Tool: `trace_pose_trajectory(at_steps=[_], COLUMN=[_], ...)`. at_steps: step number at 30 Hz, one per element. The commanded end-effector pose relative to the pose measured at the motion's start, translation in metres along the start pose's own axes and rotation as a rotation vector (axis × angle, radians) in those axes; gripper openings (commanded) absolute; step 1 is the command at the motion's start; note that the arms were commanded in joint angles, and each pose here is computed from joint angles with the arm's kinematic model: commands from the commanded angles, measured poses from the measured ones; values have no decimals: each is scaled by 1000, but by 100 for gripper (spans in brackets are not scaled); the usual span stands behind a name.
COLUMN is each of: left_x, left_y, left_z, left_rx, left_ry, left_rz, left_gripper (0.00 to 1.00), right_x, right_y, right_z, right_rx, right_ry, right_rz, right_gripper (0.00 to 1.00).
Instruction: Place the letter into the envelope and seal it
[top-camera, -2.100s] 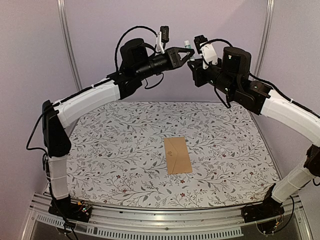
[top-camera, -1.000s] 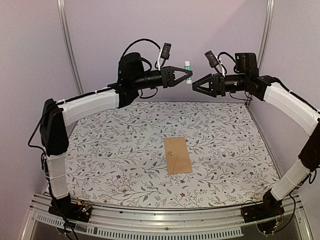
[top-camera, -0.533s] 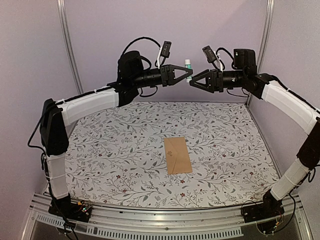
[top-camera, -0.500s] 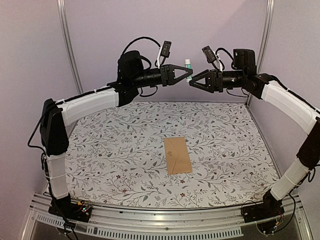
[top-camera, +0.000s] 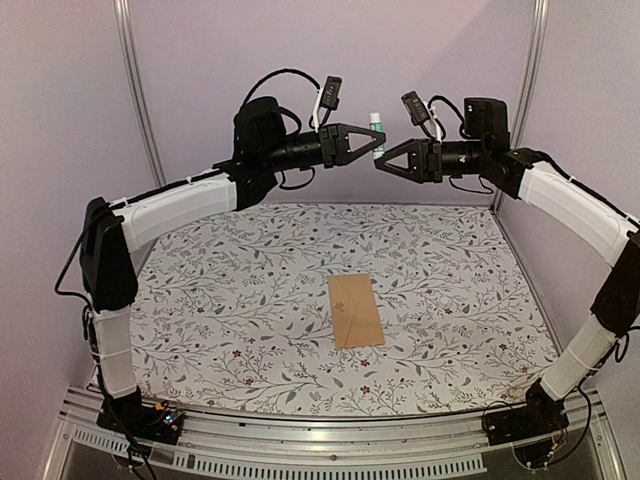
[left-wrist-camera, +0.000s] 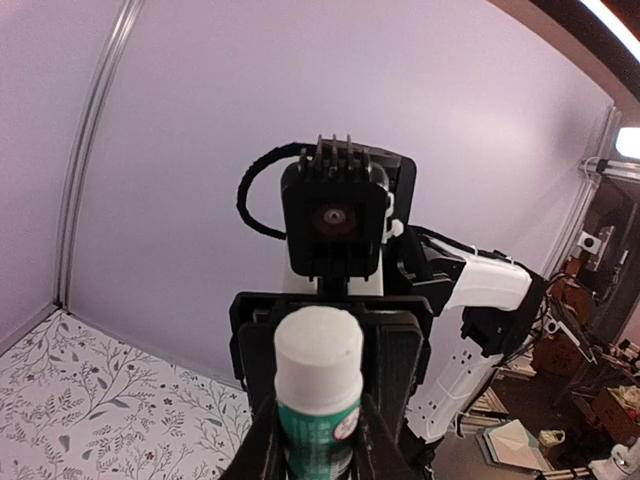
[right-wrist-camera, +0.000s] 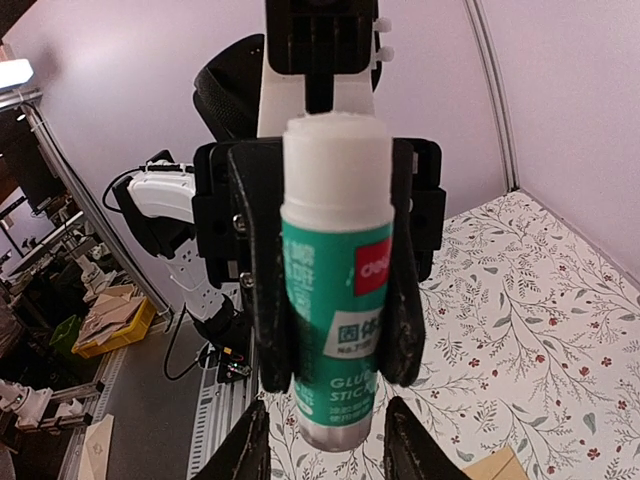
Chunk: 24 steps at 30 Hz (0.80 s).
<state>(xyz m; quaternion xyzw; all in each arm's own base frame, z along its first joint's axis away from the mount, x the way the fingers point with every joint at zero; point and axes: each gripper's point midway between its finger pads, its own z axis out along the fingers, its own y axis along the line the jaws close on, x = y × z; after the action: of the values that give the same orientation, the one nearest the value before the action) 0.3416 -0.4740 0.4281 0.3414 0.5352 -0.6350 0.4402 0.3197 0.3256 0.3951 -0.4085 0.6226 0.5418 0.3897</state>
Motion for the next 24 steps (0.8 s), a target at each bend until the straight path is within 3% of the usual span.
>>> trace_pose_trajectory(at_steps=[1, 5, 16, 24], left_x=[-6, -5, -3, -2], left_y=[-2, 0, 9, 9], left_z=[4, 4, 4, 5], left_rx=[16, 13, 4, 5], left_ry=[-8, -5, -4, -3], left_rz=[5, 0, -28, -27], left_gripper=[0, 0, 0, 0], right_x=[-9, -10, -20, -19], right_y=[-1, -3, 0, -1], right_z=[4, 5, 4, 4], right_rx=[-6, -4, 1, 0], right_ry=[-19, -22, -45, -45], right_rz=[-14, -11, -47, -40], right_gripper=[37, 32, 36, 22])
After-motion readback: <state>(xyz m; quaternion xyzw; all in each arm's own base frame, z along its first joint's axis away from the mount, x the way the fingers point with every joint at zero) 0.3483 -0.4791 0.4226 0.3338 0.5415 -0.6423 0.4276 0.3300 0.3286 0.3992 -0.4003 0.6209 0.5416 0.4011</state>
